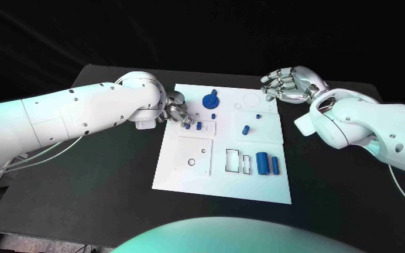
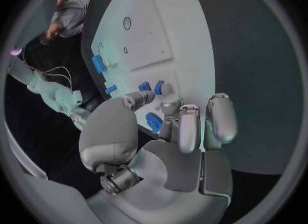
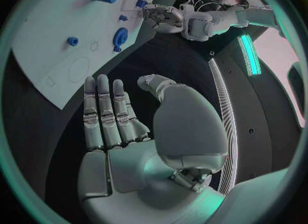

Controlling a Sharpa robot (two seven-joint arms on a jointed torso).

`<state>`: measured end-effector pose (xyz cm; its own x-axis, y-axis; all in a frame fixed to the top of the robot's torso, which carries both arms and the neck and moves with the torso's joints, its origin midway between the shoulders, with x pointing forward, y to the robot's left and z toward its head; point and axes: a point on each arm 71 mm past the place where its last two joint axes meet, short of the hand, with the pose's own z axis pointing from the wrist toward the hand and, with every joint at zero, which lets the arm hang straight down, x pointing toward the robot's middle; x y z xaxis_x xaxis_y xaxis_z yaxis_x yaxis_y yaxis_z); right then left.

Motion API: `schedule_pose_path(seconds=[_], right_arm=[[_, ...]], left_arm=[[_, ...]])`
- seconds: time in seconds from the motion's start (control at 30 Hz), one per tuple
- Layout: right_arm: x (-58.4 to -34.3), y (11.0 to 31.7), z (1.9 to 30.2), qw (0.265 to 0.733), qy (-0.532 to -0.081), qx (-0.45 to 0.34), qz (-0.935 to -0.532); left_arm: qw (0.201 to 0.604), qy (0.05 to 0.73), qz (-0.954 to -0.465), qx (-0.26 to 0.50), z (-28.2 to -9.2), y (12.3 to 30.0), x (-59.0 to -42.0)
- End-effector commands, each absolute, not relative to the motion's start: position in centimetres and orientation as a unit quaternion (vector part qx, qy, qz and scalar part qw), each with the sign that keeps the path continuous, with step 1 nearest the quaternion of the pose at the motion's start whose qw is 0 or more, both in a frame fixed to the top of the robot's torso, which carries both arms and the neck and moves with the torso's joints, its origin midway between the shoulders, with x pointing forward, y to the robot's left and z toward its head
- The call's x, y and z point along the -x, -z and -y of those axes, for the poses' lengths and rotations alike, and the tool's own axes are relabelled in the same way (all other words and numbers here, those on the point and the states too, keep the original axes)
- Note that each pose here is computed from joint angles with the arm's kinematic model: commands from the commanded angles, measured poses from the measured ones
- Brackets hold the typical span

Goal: Assemble the parts on the task board

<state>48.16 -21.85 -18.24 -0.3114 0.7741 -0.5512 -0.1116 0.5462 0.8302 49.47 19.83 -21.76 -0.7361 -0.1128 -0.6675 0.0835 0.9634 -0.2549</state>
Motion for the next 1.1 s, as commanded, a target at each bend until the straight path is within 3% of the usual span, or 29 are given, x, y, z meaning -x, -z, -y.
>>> schedule_pose_path(seconds=[0.03,0.27,0.63,0.87,1.1], right_arm=[[-48.2,18.2,21.9,0.538,-0.412,-0.235,-0.697],[-48.2,18.3,21.9,0.538,-0.411,-0.235,-0.697],[-48.2,18.3,22.0,0.539,-0.41,-0.235,-0.697],[-48.3,18.4,22.1,0.54,-0.409,-0.236,-0.696],[-48.3,18.6,22.0,0.54,-0.41,-0.236,-0.696]], left_arm=[[0.36,0.134,-0.923,0.007,-20.0,21.9,-49.4],[0.383,0.156,-0.91,0.026,-20.0,21.0,-49.7],[0.45,0.248,-0.856,0.057,-19.8,17.8,-50.0],[0.498,0.346,-0.795,0.009,-17.4,16.8,-49.4],[0.546,0.4,-0.732,-0.077,-14.5,17.9,-48.6]])
